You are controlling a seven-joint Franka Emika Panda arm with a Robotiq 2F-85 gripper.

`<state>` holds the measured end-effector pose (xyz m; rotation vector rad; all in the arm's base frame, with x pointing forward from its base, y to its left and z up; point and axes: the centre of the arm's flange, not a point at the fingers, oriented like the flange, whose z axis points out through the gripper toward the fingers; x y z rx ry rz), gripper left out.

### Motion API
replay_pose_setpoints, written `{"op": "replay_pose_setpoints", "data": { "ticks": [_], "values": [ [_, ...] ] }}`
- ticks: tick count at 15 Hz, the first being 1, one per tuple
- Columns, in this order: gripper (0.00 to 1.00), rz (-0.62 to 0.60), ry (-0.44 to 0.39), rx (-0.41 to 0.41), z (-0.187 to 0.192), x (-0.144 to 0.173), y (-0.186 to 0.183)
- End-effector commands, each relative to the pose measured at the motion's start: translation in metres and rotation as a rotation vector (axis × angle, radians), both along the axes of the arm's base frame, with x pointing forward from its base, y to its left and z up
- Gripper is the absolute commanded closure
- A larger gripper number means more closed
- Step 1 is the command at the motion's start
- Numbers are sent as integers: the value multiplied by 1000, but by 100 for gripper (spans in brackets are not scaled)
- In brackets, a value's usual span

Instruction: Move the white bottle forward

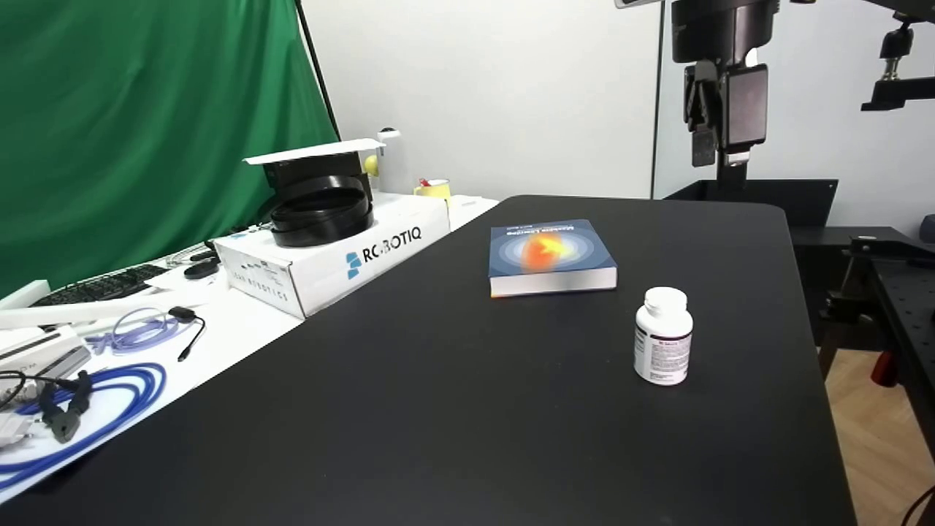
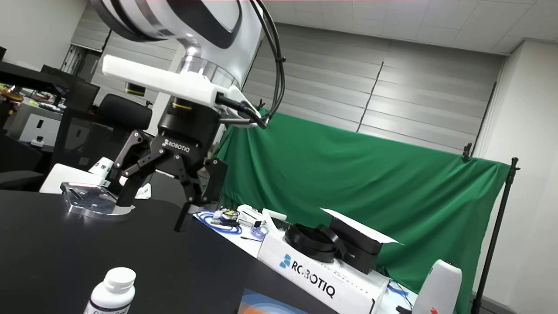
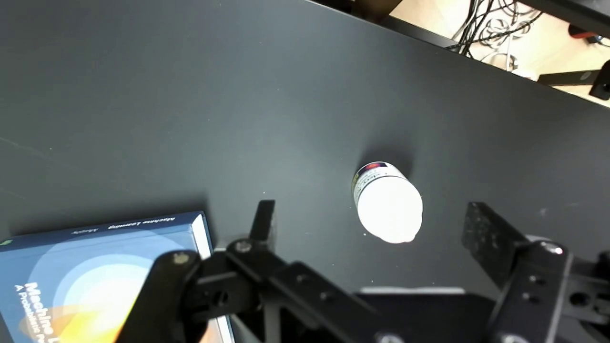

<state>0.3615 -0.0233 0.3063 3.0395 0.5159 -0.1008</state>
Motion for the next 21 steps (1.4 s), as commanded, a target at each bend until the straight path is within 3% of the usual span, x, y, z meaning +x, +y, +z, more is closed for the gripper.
{"op": "replay_pose_setpoints", "data": {
  "ticks": [1,7,14,21],
  "values": [
    [0,0,0,0,0,0,0],
    [0,-5,-45,1,-37,12,8],
    [0,8,-23,15,-99,9,26],
    [0,35,-11,32,-131,5,41]
  ]
}}
